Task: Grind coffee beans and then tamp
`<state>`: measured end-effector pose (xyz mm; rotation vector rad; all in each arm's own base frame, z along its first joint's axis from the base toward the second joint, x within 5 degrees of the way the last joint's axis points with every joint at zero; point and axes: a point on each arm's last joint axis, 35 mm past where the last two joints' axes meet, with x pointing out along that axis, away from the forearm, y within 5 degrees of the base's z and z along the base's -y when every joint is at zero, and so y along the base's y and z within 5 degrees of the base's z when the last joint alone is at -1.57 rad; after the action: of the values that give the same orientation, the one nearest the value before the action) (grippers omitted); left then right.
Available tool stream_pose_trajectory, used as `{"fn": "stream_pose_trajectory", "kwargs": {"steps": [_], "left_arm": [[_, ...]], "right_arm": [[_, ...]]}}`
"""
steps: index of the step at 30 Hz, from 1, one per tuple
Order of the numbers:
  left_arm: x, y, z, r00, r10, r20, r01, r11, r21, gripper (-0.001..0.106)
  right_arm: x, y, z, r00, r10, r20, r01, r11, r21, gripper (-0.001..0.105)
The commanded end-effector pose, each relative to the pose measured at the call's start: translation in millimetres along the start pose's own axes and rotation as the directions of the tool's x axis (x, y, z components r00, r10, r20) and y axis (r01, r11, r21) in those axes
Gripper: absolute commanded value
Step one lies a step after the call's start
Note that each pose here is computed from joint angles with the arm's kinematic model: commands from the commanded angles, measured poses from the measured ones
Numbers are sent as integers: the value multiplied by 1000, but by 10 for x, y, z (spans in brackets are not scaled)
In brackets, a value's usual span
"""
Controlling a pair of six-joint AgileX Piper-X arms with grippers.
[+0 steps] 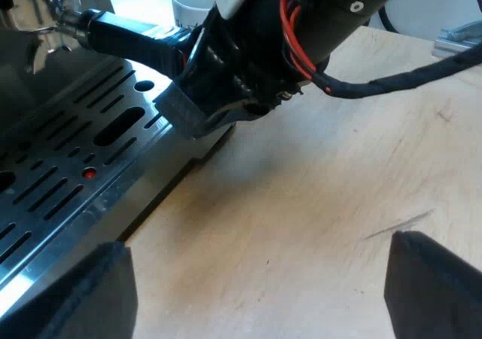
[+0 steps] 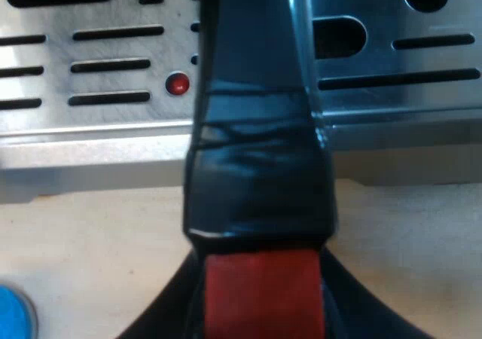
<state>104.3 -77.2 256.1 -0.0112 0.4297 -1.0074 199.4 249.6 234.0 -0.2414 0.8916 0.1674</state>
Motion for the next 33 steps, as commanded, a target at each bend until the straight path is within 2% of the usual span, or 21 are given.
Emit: {"fn": "stream_pose_trajectory", "kwargs": {"steps": [1, 15, 19, 29, 33], "left_arm": [[-12, -18, 36, 1000, -15, 24, 15, 1000, 19, 69], [-12, -18, 36, 1000, -15, 24, 15, 1000, 19, 69], [-12, -18, 36, 1000, -15, 24, 15, 1000, 19, 69], [-12, -18, 36, 1000, -15, 24, 15, 1000, 19, 69], [-12, -18, 36, 1000, -15, 24, 15, 1000, 11, 69]], "right_arm": [[-138, 14, 3, 999, 4, 38, -4, 1000, -4, 0], [-272, -144, -142, 998, 0, 60, -2, 1000, 21, 0], [-344, -121, -213, 997, 14, 74, -14, 1000, -1, 0], [-519, 29, -350, 988, -14, 155, 26, 997, -73, 0], [-578, 81, -414, 988, -1, 155, 18, 994, -110, 0]]}}
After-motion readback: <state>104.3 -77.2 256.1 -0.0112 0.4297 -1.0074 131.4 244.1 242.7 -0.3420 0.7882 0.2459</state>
